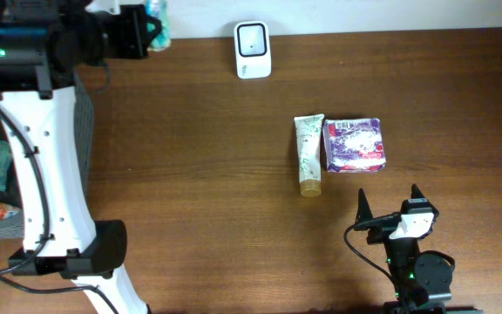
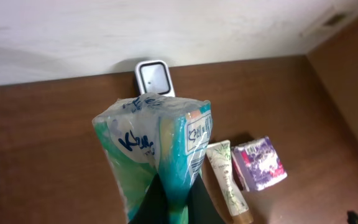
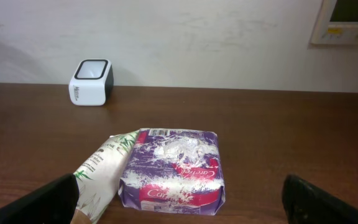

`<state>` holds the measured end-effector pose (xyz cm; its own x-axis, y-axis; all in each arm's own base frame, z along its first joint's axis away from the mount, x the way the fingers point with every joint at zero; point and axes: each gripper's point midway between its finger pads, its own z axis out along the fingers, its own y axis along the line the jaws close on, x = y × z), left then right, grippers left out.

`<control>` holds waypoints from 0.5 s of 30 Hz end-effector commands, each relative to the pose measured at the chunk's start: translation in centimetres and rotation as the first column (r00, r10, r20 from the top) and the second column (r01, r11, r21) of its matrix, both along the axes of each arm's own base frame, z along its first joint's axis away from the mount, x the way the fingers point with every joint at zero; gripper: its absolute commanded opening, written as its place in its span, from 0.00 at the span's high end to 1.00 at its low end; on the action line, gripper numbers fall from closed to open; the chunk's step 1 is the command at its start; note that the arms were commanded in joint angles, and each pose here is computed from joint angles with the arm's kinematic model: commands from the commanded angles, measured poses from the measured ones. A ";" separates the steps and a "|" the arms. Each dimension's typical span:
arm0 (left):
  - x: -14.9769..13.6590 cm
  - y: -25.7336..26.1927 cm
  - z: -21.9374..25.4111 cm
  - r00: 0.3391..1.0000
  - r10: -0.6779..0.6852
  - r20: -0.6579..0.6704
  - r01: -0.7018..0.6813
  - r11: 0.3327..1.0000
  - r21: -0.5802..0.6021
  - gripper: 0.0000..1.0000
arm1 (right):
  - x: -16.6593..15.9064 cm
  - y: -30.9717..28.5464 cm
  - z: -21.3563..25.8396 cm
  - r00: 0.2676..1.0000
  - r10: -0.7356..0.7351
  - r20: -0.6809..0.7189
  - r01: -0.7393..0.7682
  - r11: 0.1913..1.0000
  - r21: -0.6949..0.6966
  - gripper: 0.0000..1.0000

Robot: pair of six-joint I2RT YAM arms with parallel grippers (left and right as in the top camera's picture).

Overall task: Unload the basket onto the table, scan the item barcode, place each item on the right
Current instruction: 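Lift the green pack and hold it at the scanner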

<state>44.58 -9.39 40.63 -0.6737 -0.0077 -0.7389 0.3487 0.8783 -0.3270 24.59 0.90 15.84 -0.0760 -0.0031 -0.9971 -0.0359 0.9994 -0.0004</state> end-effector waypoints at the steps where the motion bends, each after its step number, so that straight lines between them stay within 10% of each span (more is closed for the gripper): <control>1: -0.7 -0.6 1.1 0.994 -0.070 0.087 0.060 0.993 0.106 1.00 | 0.0 -0.3 -0.4 1.000 -0.012 -0.006 0.012 1.000 0.000 0.01; 15: -3.9 -8.1 -0.4 0.939 -0.337 0.070 0.316 0.925 0.211 1.00 | 0.0 -0.3 -0.4 1.000 -0.012 -0.006 0.012 1.000 -0.001 0.01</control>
